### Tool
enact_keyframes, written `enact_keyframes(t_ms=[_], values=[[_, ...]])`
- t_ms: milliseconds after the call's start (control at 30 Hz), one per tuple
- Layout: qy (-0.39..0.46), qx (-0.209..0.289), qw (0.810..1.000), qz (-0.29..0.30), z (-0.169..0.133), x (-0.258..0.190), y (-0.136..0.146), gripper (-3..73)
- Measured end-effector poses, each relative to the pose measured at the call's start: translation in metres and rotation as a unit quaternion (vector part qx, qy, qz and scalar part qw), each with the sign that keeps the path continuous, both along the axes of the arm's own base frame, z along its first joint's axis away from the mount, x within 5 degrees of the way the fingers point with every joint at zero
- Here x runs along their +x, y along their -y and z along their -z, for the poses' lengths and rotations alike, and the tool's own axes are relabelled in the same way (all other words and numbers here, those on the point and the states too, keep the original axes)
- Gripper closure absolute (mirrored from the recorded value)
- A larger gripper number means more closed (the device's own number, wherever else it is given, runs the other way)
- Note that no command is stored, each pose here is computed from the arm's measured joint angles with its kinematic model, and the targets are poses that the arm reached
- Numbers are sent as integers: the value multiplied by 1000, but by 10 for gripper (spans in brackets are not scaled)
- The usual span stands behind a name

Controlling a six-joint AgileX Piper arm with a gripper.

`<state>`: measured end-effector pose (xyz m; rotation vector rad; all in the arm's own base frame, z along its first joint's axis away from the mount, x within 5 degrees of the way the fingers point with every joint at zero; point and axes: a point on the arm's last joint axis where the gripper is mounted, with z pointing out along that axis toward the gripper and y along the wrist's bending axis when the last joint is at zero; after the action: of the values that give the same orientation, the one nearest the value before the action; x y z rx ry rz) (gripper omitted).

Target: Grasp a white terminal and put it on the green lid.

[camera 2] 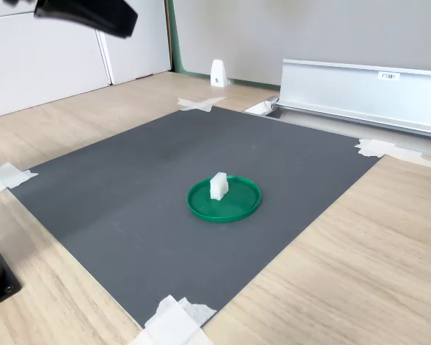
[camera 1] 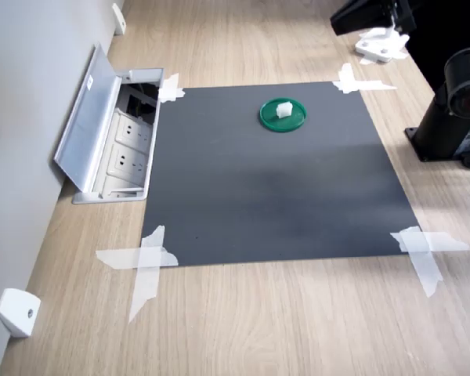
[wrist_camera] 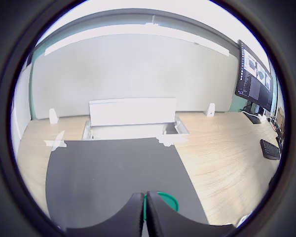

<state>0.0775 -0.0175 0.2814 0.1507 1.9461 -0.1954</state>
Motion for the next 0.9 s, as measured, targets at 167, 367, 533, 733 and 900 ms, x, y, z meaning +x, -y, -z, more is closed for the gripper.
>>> enact_keyframes(t_ms=[167,367,533,733,900], values=[[45,8,997,-58,32,-16,-12,700],[93,7,992,-84,62,-30,-16,700],[96,5,992,-83,69,-30,-16,700],[86,6,993,-83,70,-30,-16,701],[85,6,993,-83,70,-30,-16,701]])
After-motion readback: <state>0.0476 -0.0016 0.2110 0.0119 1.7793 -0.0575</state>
